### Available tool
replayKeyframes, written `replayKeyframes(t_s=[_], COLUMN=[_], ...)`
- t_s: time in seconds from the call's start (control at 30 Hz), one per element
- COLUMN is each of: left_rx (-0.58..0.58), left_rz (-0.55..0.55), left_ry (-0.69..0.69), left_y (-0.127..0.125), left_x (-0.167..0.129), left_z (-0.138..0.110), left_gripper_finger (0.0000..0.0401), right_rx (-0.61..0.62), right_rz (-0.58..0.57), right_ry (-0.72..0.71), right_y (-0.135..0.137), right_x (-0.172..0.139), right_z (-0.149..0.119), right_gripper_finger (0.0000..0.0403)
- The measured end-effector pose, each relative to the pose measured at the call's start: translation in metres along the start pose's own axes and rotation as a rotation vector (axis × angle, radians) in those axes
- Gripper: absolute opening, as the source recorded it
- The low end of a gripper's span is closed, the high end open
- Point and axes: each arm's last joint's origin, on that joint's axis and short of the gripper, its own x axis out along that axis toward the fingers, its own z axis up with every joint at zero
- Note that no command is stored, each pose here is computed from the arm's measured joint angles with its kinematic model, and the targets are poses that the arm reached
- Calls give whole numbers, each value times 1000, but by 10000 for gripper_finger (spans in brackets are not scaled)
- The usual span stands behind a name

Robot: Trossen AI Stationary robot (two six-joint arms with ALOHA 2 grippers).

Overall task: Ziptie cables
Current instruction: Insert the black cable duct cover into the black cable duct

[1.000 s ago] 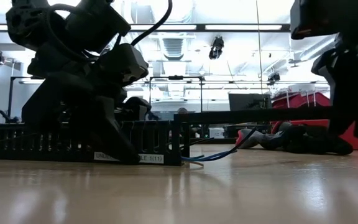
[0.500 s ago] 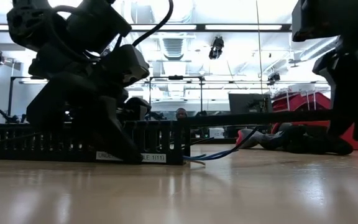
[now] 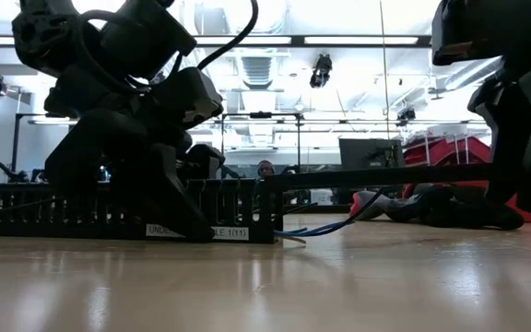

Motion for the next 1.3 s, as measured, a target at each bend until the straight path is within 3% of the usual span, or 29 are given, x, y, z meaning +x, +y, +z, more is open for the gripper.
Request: replayKeyframes(t_s=[0.57, 1.13, 1.3], left_rx=[25, 30, 18], left_rz=[-9, -13, -13], left_ry=[0, 1, 0], left_y=[0, -1, -1], left_x=[0, 0, 0], left_z=[0, 0, 0], left_gripper_finger=[237, 235, 236], right_rx=[-134, -160, -108], right_rz=[16, 84, 92], right_ry=[21, 40, 42], right_y=[-4, -3, -4], right_x=[3, 5, 6], right_z=[7, 11, 15], right_gripper_finger=[213, 213, 213])
